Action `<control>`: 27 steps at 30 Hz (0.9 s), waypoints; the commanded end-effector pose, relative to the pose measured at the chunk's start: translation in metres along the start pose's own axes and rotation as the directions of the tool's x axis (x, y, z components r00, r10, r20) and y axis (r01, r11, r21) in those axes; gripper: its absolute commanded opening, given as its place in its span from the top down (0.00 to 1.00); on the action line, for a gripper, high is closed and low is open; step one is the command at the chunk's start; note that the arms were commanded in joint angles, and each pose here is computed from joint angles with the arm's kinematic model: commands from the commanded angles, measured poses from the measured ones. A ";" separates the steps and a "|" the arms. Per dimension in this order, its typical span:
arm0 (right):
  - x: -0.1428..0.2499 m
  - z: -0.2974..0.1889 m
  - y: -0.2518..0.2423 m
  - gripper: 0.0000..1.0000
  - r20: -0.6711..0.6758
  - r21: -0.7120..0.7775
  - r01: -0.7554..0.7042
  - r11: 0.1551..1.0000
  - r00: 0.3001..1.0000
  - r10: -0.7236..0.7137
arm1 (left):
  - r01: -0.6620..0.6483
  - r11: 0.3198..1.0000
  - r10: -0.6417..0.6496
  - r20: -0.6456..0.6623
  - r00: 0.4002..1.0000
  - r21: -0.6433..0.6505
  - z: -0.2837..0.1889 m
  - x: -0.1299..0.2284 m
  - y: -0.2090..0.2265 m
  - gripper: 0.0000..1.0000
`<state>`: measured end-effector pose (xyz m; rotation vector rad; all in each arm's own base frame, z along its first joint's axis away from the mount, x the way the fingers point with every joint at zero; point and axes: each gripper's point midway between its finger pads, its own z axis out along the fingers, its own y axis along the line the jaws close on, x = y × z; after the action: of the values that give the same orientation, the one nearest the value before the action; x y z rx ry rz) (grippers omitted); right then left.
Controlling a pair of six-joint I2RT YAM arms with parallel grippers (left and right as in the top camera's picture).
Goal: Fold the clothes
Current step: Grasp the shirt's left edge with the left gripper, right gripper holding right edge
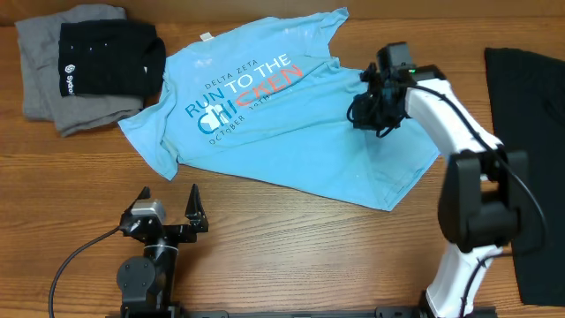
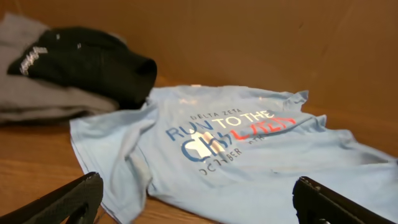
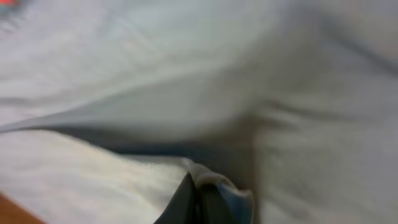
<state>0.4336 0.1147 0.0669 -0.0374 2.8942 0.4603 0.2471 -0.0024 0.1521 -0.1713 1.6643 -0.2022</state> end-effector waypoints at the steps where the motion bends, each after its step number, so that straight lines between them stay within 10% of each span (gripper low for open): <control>1: -0.023 -0.049 0.020 0.96 0.129 -0.026 0.028 0.999 0.991 -0.024 | 0.078 0.995 -0.077 -0.028 0.997 0.061 0.002 -0.002 -0.012 0.00; 10: -0.025 -0.049 0.020 0.96 0.137 -0.027 0.030 0.999 0.990 -0.026 | -0.096 0.994 0.103 -0.217 0.971 0.044 0.015 -0.057 -0.025 0.00; 18: -0.023 -0.049 0.020 0.96 0.129 -0.026 0.028 0.999 0.991 -0.024 | -0.001 0.993 0.067 -0.541 0.838 0.120 0.061 -0.023 -0.039 0.00; 27: -0.021 -0.049 0.020 0.96 0.122 -0.024 0.026 0.999 0.992 -0.023 | 0.053 0.957 -0.236 -0.663 0.711 -0.284 0.093 0.034 0.039 0.00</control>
<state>0.4383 0.1155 0.1107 -0.0404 2.7996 0.4692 0.3227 0.0002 0.1057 -0.2693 2.4363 -0.2290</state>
